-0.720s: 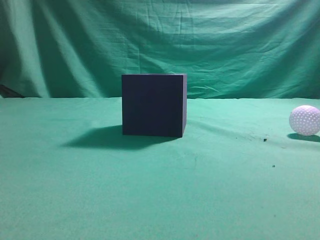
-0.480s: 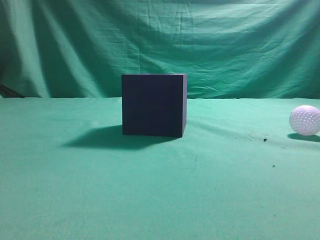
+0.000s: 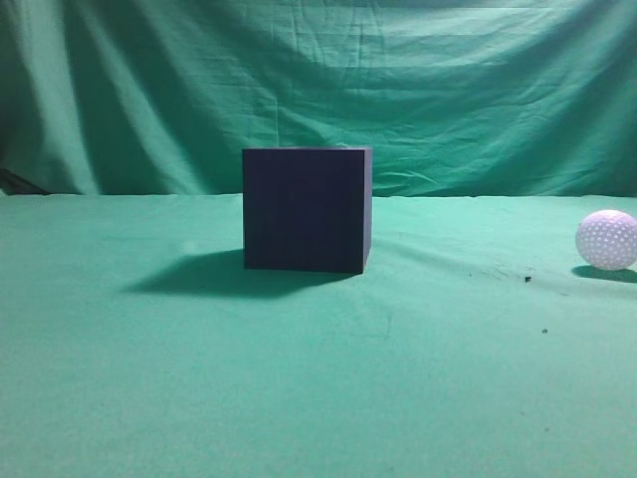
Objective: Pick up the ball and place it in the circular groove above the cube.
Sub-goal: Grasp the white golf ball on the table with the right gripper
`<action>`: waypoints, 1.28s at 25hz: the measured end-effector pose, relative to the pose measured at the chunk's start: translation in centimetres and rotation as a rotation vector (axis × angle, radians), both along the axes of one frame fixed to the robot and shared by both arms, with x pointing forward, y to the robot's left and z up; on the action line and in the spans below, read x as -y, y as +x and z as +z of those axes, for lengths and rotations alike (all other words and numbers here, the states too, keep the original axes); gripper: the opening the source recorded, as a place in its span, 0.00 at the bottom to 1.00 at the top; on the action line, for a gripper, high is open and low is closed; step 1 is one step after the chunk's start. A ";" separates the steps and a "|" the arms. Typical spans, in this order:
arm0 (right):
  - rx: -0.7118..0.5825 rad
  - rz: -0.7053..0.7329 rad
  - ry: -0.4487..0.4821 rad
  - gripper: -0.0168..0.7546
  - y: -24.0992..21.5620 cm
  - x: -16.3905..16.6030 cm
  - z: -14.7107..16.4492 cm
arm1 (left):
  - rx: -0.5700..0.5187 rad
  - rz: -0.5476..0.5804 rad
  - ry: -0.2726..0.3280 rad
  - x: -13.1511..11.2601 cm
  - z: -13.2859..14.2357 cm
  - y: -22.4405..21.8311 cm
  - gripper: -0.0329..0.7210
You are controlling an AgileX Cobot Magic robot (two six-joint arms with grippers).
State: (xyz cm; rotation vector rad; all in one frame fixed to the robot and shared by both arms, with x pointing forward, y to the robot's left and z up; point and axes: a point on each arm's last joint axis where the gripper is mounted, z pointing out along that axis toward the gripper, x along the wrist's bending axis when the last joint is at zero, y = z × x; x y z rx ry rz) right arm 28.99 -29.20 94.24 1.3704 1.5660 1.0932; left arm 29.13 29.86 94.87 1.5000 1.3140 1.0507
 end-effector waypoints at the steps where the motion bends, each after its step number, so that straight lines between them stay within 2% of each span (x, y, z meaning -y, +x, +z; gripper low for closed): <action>1: 0.000 0.000 0.000 0.02 0.0 0.0 0.0 | 0.000 0.000 0.000 0.0 0.0 0.0 0.04; 7: 0.042 0.003 -0.020 0.02 0.1 0.0 0.3 | 0.000 0.000 0.000 0.0 0.0 0.0 0.04; 14: 0.396 -0.016 0.077 0.02 0.5 0.0 3.6 | 0.000 0.000 0.000 0.0 0.0 0.0 0.04; 19: 0.568 -0.029 0.108 0.02 0.3 0.2 5.2 | 0.000 0.000 0.000 0.0 0.0 0.0 0.04; 22: 0.533 -0.021 0.102 0.02 0.1 0.2 6.5 | 0.000 0.000 0.000 0.0 0.0 0.0 0.04; 24: 0.453 -0.011 0.082 0.02 0.2 0.0 7.9 | 0.000 0.000 0.000 0.0 0.0 0.0 0.04; 30: 0.009 0.017 0.027 0.02 2.2 -0.5 9.4 | 0.000 0.000 0.000 0.0 0.0 0.0 0.04; 32: -0.069 0.019 0.023 0.02 3.1 -0.6 9.5 | 0.000 0.000 0.000 0.0 0.0 0.0 0.04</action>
